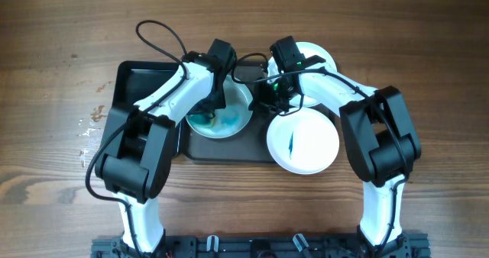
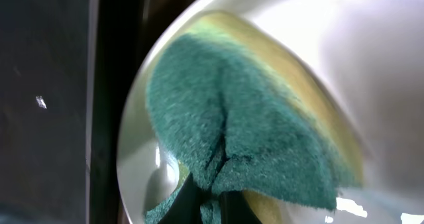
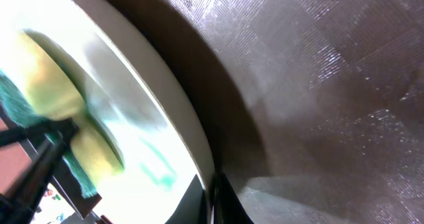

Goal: Clean dirty plates on tray and stack at the side
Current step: 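Scrub the plate surface with the sponge while right gripper holds plate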

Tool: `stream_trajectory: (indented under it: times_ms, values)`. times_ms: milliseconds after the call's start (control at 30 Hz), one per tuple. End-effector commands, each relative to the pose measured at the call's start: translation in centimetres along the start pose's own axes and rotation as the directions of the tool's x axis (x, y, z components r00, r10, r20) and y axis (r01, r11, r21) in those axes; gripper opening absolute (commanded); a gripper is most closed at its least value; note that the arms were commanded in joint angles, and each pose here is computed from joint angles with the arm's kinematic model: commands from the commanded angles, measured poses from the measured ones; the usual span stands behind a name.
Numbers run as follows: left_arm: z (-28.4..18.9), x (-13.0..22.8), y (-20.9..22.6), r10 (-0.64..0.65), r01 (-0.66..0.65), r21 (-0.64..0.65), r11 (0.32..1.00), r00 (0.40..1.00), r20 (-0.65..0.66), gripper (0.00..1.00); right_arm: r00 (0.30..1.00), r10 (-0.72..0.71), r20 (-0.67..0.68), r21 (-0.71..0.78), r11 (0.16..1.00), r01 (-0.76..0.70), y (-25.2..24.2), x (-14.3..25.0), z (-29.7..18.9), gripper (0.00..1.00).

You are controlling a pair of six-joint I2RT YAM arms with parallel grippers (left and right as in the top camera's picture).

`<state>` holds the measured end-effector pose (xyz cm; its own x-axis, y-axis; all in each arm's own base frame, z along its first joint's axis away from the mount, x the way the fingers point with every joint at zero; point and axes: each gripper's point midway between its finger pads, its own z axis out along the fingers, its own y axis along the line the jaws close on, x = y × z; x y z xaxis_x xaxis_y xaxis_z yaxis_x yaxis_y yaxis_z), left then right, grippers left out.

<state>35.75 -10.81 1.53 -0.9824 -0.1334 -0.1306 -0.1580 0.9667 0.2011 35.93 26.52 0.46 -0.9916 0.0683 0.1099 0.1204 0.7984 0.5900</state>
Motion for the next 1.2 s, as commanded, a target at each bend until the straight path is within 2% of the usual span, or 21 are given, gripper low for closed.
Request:
stream_trajectory:
  times_ms: [0,67,133,267,333,400,467,567,600,667,800,900,967,1033,1100,1167]
  values:
    - [0.0,4.3,-4.3,0.178,-0.137,0.237,0.962,0.970,-0.164,0.04,0.999,0.031,-0.029,0.041,0.999,-0.030,-1.6,0.5,1.5,0.04]
    - [-1.0,5.2,-6.9,0.280,-0.195,0.402,0.895,0.946,-0.163,0.04,0.999,0.032,-0.029,0.041,0.999,-0.030,-1.6,0.5,1.5,0.04]
    - [-1.6,5.0,-8.6,0.309,-0.208,0.490,0.847,0.942,-0.133,0.04,0.999,0.031,-0.029,0.041,0.999,-0.030,-1.6,0.5,1.5,0.04]
    - [-1.9,2.7,-10.1,0.285,-0.226,0.530,0.817,0.958,-0.030,0.04,0.999,0.031,-0.029,0.041,0.999,-0.030,-1.6,0.5,1.5,0.04]
    - [-1.9,0.9,-10.5,0.242,-0.222,0.522,0.824,0.970,0.030,0.04,0.999,0.031,-0.029,0.041,0.999,-0.030,-1.6,0.5,1.5,0.04]
    - [-1.5,-0.5,-10.0,0.194,-0.205,0.471,0.858,0.978,0.073,0.04,0.999,0.031,-0.029,0.041,0.999,-0.030,-1.6,0.5,1.5,0.04]
    - [-0.7,-2.4,-8.3,0.121,-0.158,0.359,0.920,0.985,0.123,0.04,0.999,0.031,-0.029,0.041,0.999,-0.030,-1.7,0.5,1.5,0.05]
    - [0.1,-4.6,-3.8,-0.015,-0.009,0.117,0.993,0.979,0.204,0.04,0.999,0.031,-0.029,0.042,0.999,-0.030,-1.7,0.5,1.5,0.04]
    - [0.1,-5.0,-1.7,-0.058,0.057,0.011,0.998,0.970,0.237,0.04,0.999,0.031,-0.029,0.042,0.999,-0.030,-1.7,0.5,1.5,0.04]
    - [0.1,-4.8,-0.1,-0.080,0.099,-0.063,0.993,0.965,0.249,0.04,0.999,0.031,-0.029,0.041,0.999,-0.029,-1.7,0.5,1.5,0.04]
    - [0.3,-3.0,0.9,-0.074,0.097,-0.115,0.989,0.980,0.187,0.04,0.999,0.031,-0.029,0.041,0.999,-0.030,-1.7,0.5,1.5,0.04]
    - [0.7,-0.5,-0.4,-0.050,0.053,-0.042,0.998,0.997,0.058,0.04,0.999,0.031,-0.029,0.042,0.999,-0.030,-1.7,0.5,1.5,0.04]
    - [0.7,1.5,-2.7,0.040,-0.035,0.098,0.995,0.998,-0.051,0.04,0.999,0.031,-0.029,0.041,0.999,-0.030,-1.7,0.5,1.5,0.05]
    - [-0.3,3.7,-6.2,0.196,-0.145,0.325,0.934,0.972,-0.129,0.04,0.999,0.031,-0.030,0.041,0.999,-0.030,-1.6,0.5,1.5,0.04]
    - [-1.8,5.1,-8.8,0.312,-0.204,0.507,0.837,0.940,-0.137,0.04,0.999,0.031,-0.030,0.041,0.999,-0.030,-1.6,0.5,1.5,0.05]
    - [-2.5,5.1,-10.1,0.336,-0.215,0.579,0.787,0.935,-0.110,0.04,0.999,0.032,-0.031,0.042,0.999,-0.031,-1.7,0.5,1.5,0.04]
